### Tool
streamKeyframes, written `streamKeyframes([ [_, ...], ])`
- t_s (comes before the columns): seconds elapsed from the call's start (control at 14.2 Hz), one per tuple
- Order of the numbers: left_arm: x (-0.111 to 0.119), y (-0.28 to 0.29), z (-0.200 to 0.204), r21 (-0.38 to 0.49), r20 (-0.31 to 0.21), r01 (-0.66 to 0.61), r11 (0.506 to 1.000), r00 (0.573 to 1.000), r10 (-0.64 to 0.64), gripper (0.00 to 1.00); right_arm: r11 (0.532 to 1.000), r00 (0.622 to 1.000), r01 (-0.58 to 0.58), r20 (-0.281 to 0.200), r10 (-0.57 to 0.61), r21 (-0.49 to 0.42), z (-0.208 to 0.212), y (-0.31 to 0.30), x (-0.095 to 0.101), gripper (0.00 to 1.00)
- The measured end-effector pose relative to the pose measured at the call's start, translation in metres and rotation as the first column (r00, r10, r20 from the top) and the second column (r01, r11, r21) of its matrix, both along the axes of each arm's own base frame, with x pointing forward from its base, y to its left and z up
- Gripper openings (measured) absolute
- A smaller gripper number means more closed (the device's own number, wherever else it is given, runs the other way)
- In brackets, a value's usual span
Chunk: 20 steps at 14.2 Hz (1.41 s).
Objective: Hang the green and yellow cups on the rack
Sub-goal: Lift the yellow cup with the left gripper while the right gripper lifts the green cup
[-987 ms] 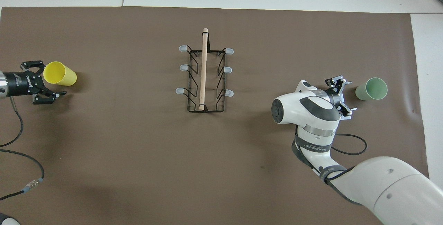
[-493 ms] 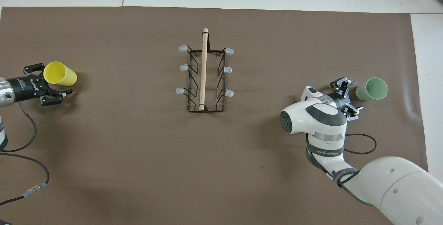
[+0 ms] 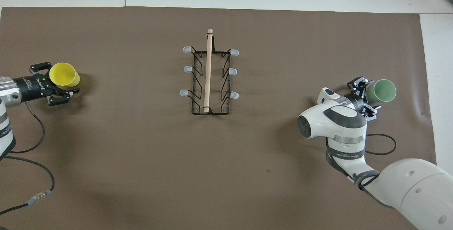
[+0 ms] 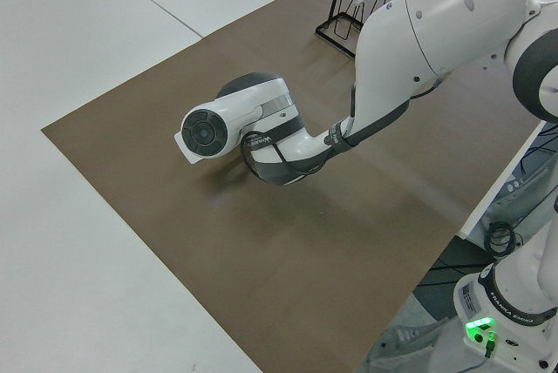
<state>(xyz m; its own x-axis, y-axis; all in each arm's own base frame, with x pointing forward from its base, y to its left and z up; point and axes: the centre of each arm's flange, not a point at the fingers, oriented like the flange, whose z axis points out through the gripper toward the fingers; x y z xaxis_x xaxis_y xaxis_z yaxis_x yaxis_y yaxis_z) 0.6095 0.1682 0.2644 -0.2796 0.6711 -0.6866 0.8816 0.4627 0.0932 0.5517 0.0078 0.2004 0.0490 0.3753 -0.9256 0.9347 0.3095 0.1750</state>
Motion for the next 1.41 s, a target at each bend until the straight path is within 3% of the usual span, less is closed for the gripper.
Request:
streamKeyframes([
  [0.21, 0.014, -0.030, 0.003, 0.092, 0.042, 0.004, 0.996, 0.999, -0.008, 0.64, 1.000, 1.000, -0.007, -0.004, 0.007, 0.010, -0.002, -0.003, 0.000, 1.00],
  [0.42, 0.021, -0.039, 0.013, 0.117, 0.071, 0.012, 0.993, 0.997, -0.020, 0.64, 1.000, 1.000, -0.019, -0.003, 0.019, 0.006, -0.001, -0.004, 0.000, 1.00],
  [0.63, 0.028, -0.036, 0.050, 0.157, 0.124, 0.034, 0.987, 0.991, -0.054, 0.64, 1.000, 1.000, -0.027, -0.005, 0.028, 0.011, -0.002, -0.013, 0.001, 0.95],
  [0.78, 0.031, -0.036, 0.083, 0.240, 0.143, 0.100, 0.966, 0.980, -0.137, 0.64, 1.000, 1.000, -0.026, -0.006, 0.026, 0.011, -0.003, -0.014, 0.001, 0.74],
  [0.85, 0.033, -0.037, 0.100, 0.294, 0.144, 0.142, 0.945, 0.971, -0.191, 0.64, 1.000, 1.000, -0.027, -0.006, 0.027, 0.011, -0.003, -0.014, 0.001, 0.68],
  [1.06, 0.036, -0.058, 0.151, 0.434, 0.142, 0.263, 0.862, 0.925, -0.354, 0.64, 0.999, 1.000, -0.031, -0.006, 0.031, 0.011, -0.003, -0.012, 0.001, 0.68],
  [1.27, 0.033, -0.099, 0.190, 0.567, 0.095, 0.388, 0.727, 0.845, -0.526, 0.64, 0.998, 1.000, 0.031, 0.005, -0.031, 0.057, 0.004, -0.007, 0.003, 0.68],
  [1.41, 0.029, -0.128, 0.213, 0.642, 0.054, 0.449, 0.622, 0.782, -0.621, 0.64, 0.989, 0.996, 0.089, -0.011, -0.088, 0.118, 0.018, 0.006, 0.007, 0.68],
])
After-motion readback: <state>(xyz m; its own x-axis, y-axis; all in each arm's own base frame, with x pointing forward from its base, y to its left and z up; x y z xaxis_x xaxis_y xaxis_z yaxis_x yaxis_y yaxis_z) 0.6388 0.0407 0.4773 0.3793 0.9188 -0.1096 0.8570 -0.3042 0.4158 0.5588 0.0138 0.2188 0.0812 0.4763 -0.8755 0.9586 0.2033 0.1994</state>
